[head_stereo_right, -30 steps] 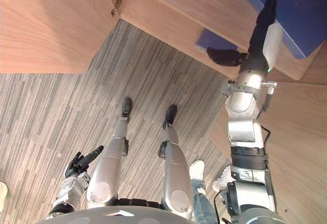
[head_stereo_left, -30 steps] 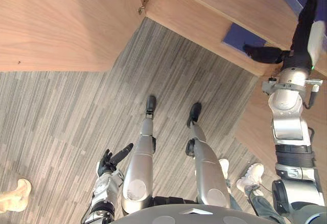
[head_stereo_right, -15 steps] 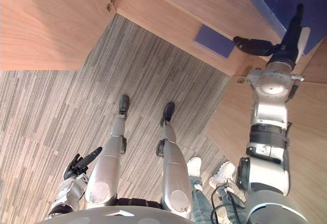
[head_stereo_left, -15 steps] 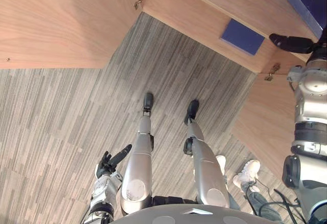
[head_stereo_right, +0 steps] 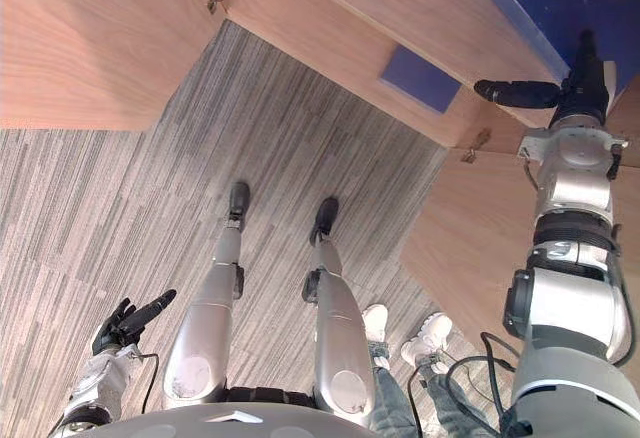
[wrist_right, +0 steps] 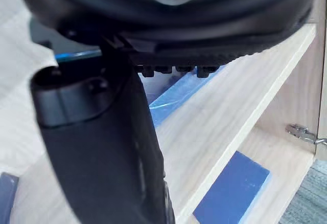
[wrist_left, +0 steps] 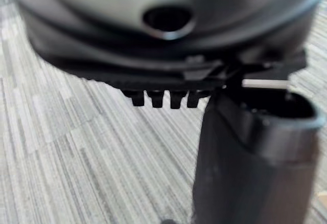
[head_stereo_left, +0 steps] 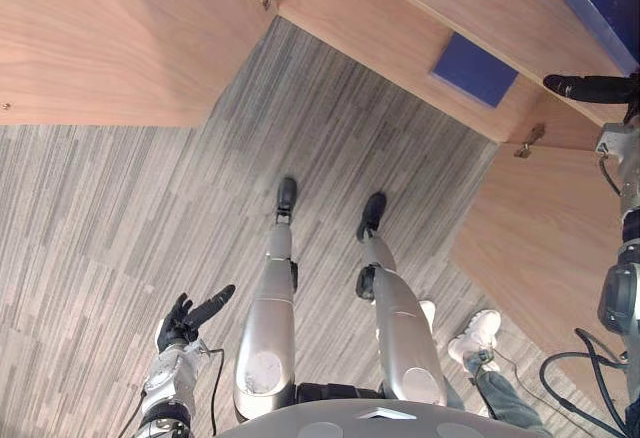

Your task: Walk over to the cabinet, pick up the folder, carry it to the office cabinet, place the folder inside the office cabinet, then close the office cabinet door

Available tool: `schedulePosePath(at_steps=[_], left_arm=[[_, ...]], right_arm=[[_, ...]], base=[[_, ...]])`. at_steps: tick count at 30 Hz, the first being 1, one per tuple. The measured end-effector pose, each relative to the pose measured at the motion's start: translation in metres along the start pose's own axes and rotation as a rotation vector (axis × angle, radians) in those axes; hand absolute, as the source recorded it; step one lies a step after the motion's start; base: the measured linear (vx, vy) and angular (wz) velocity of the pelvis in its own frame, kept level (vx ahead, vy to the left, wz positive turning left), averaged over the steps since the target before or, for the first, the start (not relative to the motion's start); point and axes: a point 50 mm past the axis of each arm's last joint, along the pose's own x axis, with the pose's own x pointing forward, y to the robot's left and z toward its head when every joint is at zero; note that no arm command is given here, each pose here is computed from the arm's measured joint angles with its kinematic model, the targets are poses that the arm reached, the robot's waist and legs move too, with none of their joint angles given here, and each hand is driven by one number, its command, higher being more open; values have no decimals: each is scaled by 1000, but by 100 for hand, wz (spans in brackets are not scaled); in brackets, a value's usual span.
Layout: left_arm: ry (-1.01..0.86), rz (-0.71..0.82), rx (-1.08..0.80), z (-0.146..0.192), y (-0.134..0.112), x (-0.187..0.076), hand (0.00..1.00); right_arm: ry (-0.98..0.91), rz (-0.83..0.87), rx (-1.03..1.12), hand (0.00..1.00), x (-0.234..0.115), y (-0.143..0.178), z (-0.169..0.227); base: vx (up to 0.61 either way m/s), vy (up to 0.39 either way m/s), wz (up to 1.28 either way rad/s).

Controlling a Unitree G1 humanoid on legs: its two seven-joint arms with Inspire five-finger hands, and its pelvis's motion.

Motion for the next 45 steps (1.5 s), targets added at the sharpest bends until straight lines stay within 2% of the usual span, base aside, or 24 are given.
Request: schedulePosePath(at_steps=[6,11,15,20,22,28,30,33,35,36,40,43,45], left_arm=[[5,-14,8,-1,2,-1,100],[-4,-6,5,0,5,-1,100],[1,25,-19,-3,13,-3,100],[-15,18,-22,2,10,-3,100],[-22,17,-23,4,8,-2,100],[3,30,-38,-6,-5,-4,100],[20,22,-32,-11,-14,-5,100],[33,6,-46,-16,-30,-5,100],[40,-14,-34,-18,-41,-6,100],[39,-29,-31,-17,-47,-5,100],[37,-17,2,-17,-49,-5,100],[74,0,50,-26,-45,-7,100],[119,19,102,-37,-38,-9,100]], right_arm=[[30,10,-108,100,4,-3,2],[66,-40,-482,100,5,-29,4],[89,-76,-692,100,5,-42,10],[94,-111,-753,100,7,-46,19],[80,-124,-731,100,9,-39,24],[-108,-99,-573,100,8,24,54],[-282,-63,-507,100,-8,59,82],[-464,-45,-438,100,-38,92,100],[-521,-47,-400,100,-55,107,99],[-520,-53,-359,100,-65,116,90],[-420,-57,-363,100,-82,127,46],[-253,0,-414,100,-104,132,-14],[-125,86,-456,100,-133,137,-62]], base=[[-4,0,1],[-3,0,1],[15,12,4],[0,0,0],[0,0,0],[-2,7,-3],[-10,-7,-6],[1,-9,4],[7,-6,12],[2,-1,12],[-7,-6,6],[-24,12,-10],[-8,-9,-17]])
